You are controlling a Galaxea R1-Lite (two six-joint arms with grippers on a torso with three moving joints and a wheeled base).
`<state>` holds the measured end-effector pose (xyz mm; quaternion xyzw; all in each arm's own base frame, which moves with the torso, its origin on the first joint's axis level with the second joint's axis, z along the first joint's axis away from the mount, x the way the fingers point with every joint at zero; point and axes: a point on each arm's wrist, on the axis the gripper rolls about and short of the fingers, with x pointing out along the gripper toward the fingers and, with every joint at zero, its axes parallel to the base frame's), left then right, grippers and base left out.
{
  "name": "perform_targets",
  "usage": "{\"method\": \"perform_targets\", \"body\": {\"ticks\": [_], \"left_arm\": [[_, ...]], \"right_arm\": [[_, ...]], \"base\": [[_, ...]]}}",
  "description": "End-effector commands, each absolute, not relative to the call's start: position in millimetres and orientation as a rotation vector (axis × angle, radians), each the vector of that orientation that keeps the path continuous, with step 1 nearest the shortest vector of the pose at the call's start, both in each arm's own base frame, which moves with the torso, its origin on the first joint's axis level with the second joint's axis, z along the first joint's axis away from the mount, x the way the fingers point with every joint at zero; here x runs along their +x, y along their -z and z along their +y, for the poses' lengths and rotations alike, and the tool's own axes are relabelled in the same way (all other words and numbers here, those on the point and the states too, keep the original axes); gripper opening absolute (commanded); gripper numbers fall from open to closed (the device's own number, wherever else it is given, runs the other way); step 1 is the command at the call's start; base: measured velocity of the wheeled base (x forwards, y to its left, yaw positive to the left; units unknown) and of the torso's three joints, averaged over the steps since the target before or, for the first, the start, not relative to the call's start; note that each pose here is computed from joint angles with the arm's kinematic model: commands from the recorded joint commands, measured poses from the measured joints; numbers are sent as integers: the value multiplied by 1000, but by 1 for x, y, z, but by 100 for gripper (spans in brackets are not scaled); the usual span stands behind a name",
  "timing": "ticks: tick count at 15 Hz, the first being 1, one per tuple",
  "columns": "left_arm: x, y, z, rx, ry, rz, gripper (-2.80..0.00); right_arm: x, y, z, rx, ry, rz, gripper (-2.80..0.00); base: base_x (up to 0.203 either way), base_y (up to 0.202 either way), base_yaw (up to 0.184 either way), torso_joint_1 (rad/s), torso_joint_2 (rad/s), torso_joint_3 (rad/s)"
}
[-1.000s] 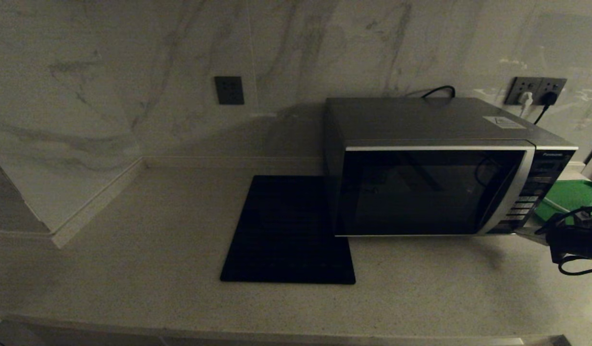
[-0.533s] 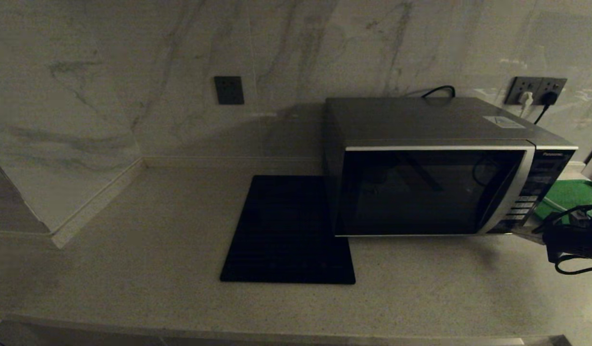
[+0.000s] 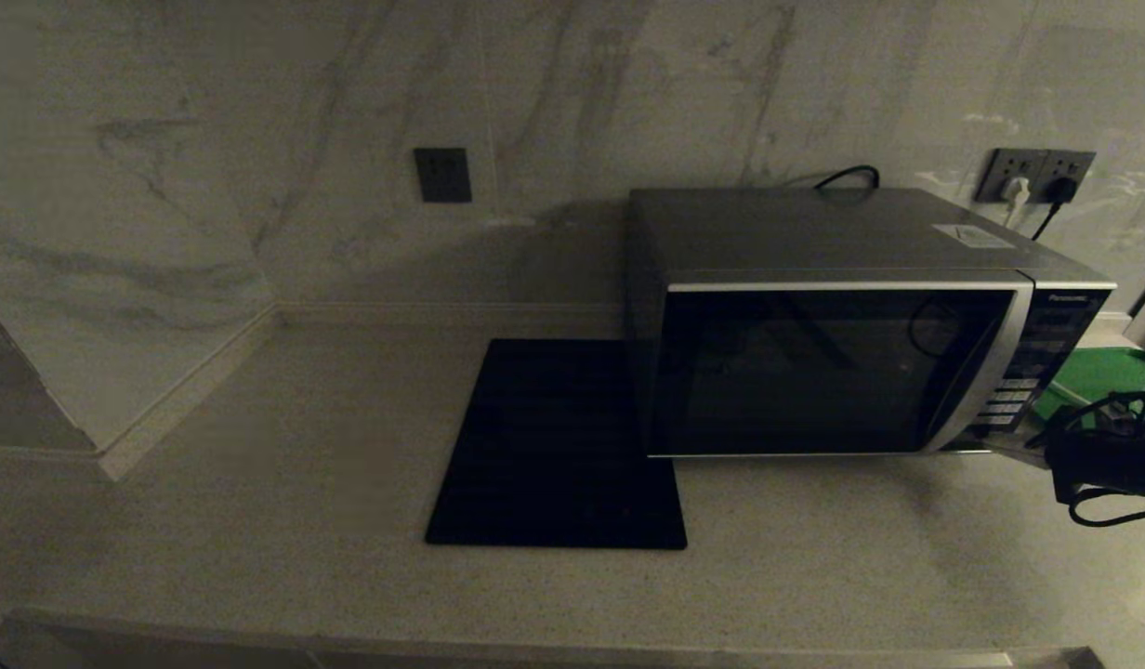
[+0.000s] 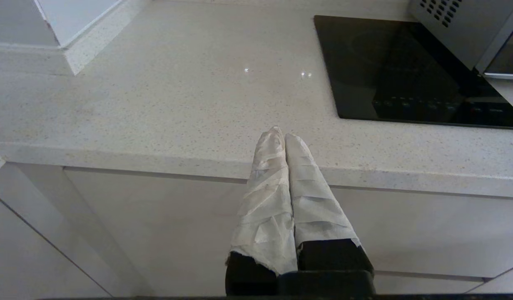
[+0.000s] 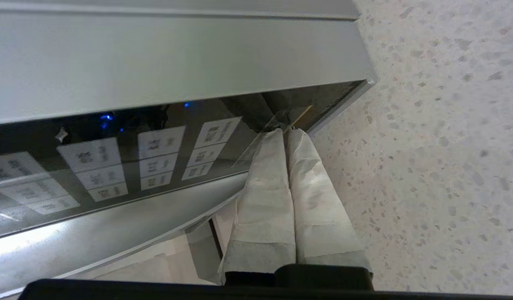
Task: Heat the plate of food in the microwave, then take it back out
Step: Open the microwave oven
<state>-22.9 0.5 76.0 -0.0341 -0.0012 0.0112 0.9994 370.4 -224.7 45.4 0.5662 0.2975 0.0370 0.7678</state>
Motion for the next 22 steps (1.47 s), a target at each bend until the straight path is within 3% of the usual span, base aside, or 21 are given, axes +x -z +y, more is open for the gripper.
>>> {"method": "perform_targets", "body": {"ticks": [1,7,12,18,22], "left_arm": [[-23,-76,1,-69,-23,-2,-280],[-23,-76,1,-69,-23,-2,-280],[-23,-76,1,-69,-23,-2,-280],[-23,-76,1,-69,-23,-2,-280],[-23,-76,1,-69,-23,-2,-280]], "right_arm": [[373,-47,-224,1231,-92,641,-280],[349,-62,-234,1241,-60,608,-280],[269,-121,-221,1132,-33,502,-280],[183,-204,-160,951,54,322,-280],[130,-251,-108,925,182,353,-280]], "base": [[0,0,0,0,0,0],[0,0,0,0,0,0],[0,0,0,0,0,0],[0,0,0,0,0,0],[0,0,0,0,0,0]]}}
